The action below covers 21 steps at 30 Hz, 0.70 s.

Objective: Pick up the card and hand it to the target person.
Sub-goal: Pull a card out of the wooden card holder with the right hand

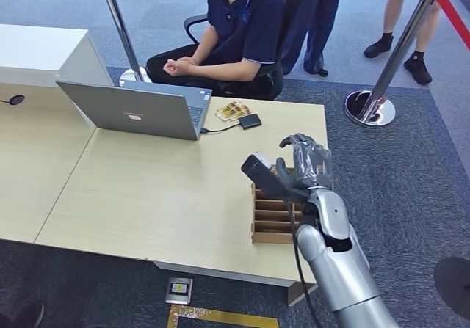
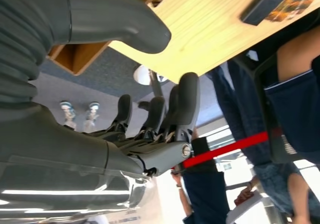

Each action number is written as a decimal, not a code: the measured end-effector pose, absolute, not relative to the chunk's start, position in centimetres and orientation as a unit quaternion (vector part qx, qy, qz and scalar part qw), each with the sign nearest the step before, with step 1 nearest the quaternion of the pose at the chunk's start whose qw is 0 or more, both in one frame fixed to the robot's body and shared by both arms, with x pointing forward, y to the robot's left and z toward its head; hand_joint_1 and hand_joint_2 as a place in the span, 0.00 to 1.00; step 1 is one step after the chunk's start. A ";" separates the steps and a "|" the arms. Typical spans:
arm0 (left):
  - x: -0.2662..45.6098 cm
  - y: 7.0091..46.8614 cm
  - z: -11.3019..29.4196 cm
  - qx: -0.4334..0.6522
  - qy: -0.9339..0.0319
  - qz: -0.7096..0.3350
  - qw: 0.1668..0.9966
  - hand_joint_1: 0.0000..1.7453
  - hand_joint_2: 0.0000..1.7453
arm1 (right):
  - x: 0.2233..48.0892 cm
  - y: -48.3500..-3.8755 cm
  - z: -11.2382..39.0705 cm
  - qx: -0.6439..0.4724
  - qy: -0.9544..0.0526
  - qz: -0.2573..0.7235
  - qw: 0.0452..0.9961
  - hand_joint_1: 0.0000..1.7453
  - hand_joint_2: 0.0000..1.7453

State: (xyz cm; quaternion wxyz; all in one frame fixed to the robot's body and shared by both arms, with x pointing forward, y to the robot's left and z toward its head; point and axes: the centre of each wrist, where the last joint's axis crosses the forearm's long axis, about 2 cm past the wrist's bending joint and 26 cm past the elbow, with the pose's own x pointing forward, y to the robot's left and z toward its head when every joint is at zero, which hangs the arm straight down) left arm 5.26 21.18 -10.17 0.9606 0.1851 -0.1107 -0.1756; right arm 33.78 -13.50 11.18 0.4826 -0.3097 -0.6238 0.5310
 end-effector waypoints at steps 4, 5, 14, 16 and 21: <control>5.3 21.2 -10.2 0.186 -0.110 -0.175 0.961 0.00 0.00 | 34.0 -12.6 11.3 -0.302 -0.621 0.541 0.480 0.48 1.00; 5.3 21.2 -10.2 0.186 -0.110 -0.175 0.961 0.00 0.00 | 34.1 -12.5 11.3 -0.301 -0.620 0.543 0.480 0.47 1.00; 5.3 21.2 -10.2 0.186 -0.111 -0.176 0.960 0.00 0.00 | 34.4 -11.6 10.7 -0.292 -0.608 0.555 0.487 0.47 1.00; 5.3 21.2 -10.2 0.186 -0.111 -0.177 0.960 0.00 0.00 | 34.3 -11.7 10.4 -0.292 -0.602 0.558 0.491 0.47 1.00; 5.3 21.2 -10.2 0.186 -0.111 -0.178 0.960 0.00 0.00 | 34.3 -11.7 9.9 -0.294 -0.589 0.563 0.499 0.45 1.00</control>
